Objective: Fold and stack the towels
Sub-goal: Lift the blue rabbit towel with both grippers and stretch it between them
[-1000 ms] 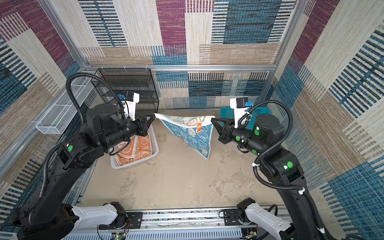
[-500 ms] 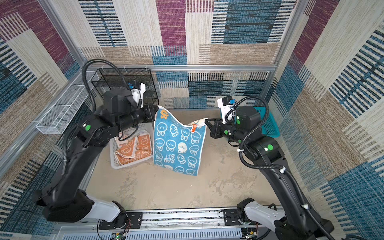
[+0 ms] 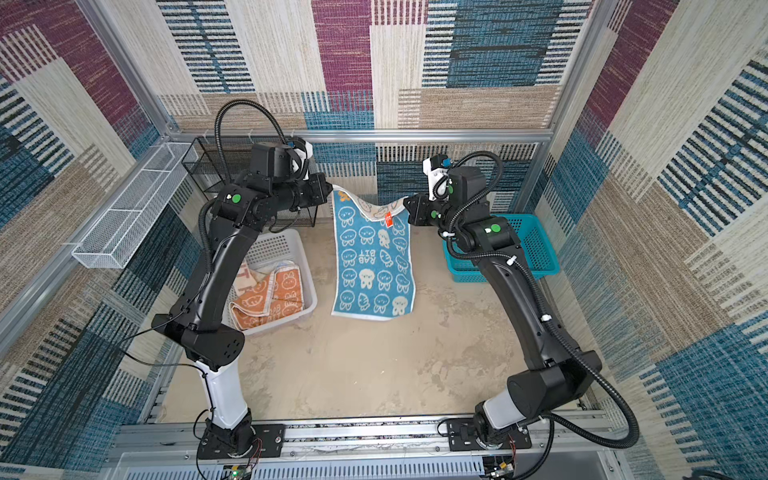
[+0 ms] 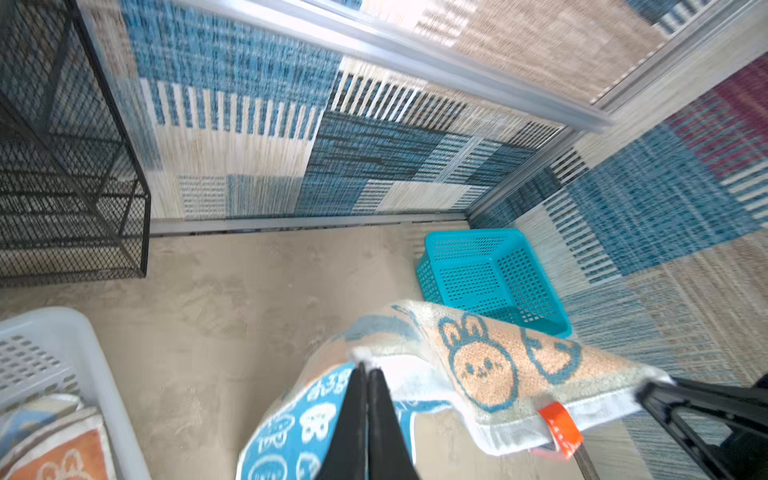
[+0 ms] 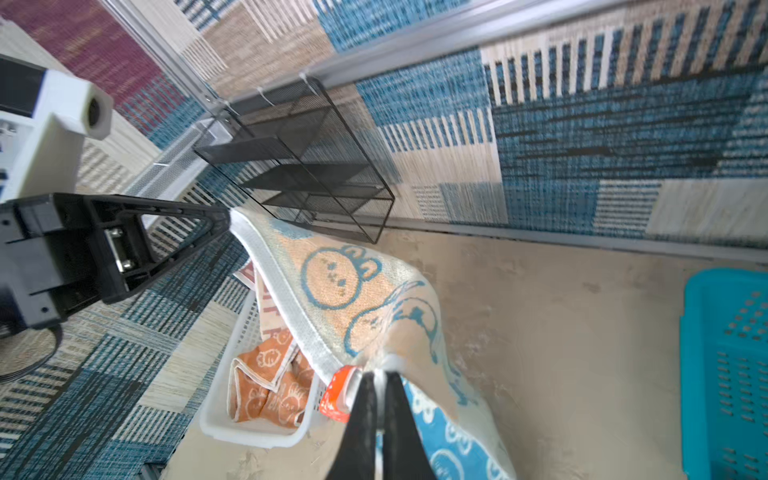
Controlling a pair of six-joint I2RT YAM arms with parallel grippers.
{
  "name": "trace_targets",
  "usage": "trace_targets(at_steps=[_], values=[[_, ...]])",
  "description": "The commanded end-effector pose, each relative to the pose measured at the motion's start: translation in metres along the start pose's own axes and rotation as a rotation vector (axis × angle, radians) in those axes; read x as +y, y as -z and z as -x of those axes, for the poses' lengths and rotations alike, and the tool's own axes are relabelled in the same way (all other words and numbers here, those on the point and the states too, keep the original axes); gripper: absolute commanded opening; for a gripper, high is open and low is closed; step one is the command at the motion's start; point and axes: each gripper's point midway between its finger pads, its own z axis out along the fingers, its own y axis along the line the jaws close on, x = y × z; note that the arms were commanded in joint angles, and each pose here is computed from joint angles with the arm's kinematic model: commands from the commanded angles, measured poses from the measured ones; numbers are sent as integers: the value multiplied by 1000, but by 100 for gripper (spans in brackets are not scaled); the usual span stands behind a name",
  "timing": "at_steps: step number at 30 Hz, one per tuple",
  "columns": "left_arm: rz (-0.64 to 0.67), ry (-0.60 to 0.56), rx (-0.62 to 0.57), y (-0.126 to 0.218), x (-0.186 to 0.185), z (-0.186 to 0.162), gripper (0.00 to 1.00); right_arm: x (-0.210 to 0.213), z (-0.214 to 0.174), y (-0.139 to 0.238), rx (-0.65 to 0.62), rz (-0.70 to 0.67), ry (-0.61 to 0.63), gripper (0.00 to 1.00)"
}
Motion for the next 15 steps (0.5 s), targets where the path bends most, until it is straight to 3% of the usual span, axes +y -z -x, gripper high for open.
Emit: trace_targets(at_steps=[1, 7, 15], values=[[-79, -56, -49, 34, -25, 12, 0, 35, 21, 34, -77, 106, 62, 0], [-121, -147, -103, 100, -65, -1, 0, 72, 21, 101, -135, 174, 107, 0], [-157, -133, -118, 163, -85, -34, 0, 93, 2, 158, -149, 214, 143, 0]])
